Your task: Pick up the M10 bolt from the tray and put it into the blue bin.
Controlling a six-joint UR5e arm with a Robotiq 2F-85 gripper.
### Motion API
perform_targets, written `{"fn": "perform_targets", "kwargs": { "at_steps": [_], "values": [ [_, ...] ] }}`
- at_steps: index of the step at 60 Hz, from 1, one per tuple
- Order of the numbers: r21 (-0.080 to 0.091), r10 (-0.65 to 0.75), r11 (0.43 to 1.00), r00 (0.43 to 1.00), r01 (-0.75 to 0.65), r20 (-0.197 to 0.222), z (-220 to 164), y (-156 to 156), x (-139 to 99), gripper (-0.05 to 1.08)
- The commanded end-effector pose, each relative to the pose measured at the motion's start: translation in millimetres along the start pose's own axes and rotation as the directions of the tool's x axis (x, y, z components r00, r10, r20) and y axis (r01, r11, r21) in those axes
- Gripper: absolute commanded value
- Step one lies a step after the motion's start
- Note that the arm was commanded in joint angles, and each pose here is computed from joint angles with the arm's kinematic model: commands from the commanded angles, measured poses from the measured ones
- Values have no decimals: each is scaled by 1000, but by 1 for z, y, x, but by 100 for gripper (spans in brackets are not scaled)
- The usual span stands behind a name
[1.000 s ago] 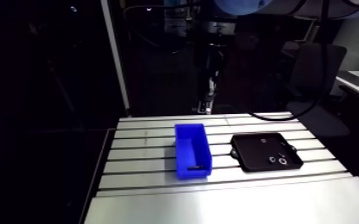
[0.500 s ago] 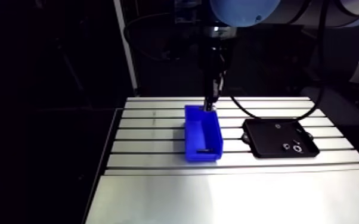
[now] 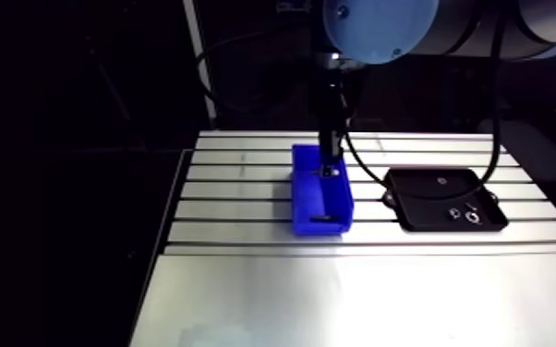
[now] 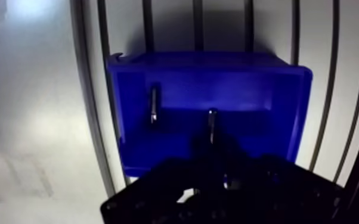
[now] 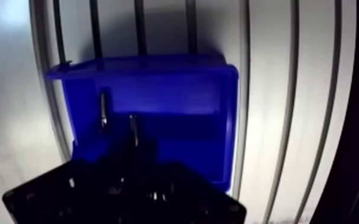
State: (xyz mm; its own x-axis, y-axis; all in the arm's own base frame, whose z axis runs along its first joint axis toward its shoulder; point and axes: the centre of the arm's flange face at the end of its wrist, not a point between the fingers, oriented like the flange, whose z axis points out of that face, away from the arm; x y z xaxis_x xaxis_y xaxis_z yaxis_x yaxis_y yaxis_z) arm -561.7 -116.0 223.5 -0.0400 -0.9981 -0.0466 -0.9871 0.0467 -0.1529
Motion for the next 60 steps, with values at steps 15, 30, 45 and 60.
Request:
{"fn": "perform_targets", "kwargs": {
  "at_steps": [15,30,45,60],
  "values": [
    [34,10,999,1000,-10,4,26,-1,4,101],
    [38,8,999,1000,-9,8,39,1,12,101],
    [48,13,999,1000,-13,9,44,1,12,100],
    [39,12,999,1000,-12,9,49,2,13,98]
  ]
}}
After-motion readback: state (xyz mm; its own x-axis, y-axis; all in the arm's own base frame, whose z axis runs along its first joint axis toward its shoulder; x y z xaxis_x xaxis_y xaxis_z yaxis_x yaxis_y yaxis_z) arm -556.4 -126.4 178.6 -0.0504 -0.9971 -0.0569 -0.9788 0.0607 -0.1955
